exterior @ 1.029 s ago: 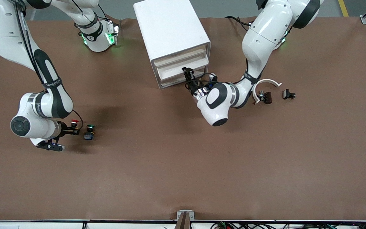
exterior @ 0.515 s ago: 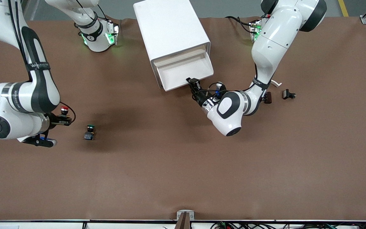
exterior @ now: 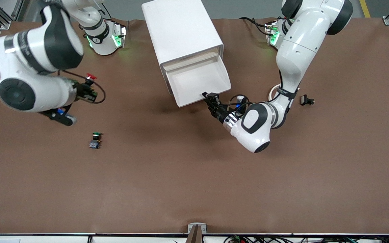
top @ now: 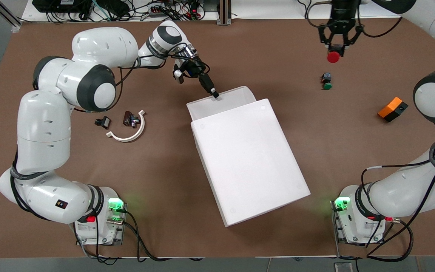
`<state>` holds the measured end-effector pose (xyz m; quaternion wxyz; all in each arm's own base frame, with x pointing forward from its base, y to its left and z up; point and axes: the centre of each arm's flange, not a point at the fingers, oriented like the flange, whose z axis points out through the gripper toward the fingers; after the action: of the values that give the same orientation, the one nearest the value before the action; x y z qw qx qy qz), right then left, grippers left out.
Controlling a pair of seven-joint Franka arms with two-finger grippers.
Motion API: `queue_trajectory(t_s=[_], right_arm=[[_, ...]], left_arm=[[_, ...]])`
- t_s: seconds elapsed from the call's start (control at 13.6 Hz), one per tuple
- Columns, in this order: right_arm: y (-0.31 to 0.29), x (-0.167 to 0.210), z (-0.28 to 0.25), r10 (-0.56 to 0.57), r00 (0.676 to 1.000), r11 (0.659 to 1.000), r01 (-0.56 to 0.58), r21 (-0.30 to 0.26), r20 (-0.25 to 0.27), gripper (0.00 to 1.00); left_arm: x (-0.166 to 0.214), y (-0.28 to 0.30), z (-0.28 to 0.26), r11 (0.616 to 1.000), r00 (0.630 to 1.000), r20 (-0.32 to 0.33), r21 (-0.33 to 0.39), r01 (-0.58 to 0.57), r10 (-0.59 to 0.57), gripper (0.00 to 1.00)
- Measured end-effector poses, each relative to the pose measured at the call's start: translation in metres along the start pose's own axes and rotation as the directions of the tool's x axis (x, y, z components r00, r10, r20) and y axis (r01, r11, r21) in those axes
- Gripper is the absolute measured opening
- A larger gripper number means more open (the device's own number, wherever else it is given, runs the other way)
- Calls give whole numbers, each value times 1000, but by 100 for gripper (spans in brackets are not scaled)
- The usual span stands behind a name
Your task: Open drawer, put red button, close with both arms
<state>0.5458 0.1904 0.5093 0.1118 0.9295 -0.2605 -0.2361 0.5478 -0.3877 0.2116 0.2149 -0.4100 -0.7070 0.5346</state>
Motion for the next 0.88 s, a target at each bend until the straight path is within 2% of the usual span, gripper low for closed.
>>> queue_trajectory(t_s=[0.22,0.37,0.44,0.66,0.81,0.88], right_arm=[[-59,-87,-4,163,986,986,-163,24,-20,42],[-96,-130,-1,265,964,960,-262,99,-19,42],[-110,-144,0,311,950,941,-307,139,-3,42],[-146,-159,3,443,893,860,-448,244,77,42],[-171,-157,15,525,842,800,-537,267,119,42],[-183,-158,25,547,828,785,-559,266,126,42]], left_arm=[[-4,-5,-24,1000,999,34,-24,-20,20,74],[-2,-7,-55,998,997,71,-51,-33,36,95],[-1,-7,-70,996,995,81,-73,-45,51,100],[16,1,-121,979,987,96,-174,-109,127,100],[35,12,-150,960,980,91,-234,-152,177,100],[44,17,-163,951,978,85,-262,-164,192,100]])
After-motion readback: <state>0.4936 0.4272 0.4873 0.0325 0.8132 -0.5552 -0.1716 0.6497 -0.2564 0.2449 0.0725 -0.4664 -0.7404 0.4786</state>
